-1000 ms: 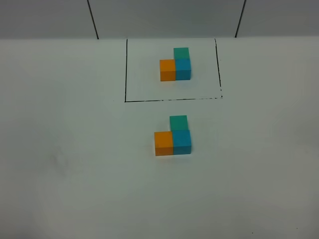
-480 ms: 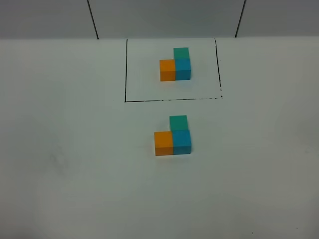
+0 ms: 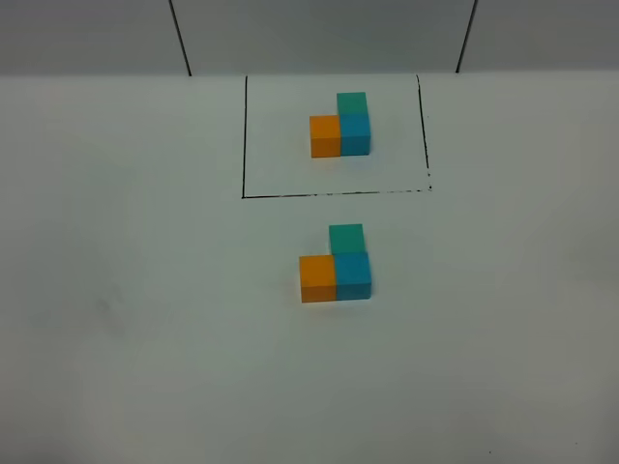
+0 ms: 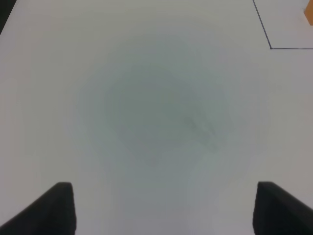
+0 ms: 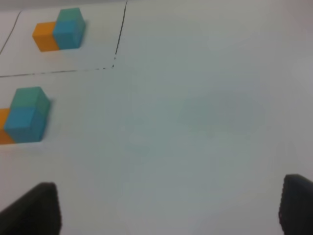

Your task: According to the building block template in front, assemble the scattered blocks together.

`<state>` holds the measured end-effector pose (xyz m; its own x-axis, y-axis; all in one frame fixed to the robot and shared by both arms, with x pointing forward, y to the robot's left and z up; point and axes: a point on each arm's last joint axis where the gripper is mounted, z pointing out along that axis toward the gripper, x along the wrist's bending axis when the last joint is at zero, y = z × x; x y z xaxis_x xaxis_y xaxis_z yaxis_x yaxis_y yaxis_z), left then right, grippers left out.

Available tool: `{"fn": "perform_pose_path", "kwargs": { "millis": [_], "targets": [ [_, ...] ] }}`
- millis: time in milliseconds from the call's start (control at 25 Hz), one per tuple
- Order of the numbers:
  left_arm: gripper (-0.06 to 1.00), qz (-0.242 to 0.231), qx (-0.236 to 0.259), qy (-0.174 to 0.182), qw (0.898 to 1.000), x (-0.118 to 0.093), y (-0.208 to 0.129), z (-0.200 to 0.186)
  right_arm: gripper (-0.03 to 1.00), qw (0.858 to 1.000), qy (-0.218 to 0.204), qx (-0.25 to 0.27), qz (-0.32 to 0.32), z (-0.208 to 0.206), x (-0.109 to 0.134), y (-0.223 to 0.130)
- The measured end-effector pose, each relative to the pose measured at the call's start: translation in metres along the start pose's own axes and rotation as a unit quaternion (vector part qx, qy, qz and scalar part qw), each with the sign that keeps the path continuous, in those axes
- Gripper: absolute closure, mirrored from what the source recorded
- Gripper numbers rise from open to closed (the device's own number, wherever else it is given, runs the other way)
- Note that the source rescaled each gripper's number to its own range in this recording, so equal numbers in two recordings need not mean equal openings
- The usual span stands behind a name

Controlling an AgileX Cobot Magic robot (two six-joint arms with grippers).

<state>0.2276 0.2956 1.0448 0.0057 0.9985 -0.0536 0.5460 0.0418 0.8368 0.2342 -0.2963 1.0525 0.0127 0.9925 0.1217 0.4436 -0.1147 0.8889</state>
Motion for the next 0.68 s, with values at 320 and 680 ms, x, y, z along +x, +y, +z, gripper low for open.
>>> {"fn": "perform_pose_path", "kwargs": {
  "millis": [320,680],
  "targets": [
    [0.36,0.0,0.0,0.0,1.0,0.0,0.0,0.0,0.18,1.0,-0.005,-0.001,0.004,0.0,-0.0004,0.0001],
    [0.36,0.0,0.0,0.0,1.0,0.0,0.0,0.0,0.2,1.0,-0.009,-0.001,0.007,0.0,-0.0008,0.0001]
  ]
}}
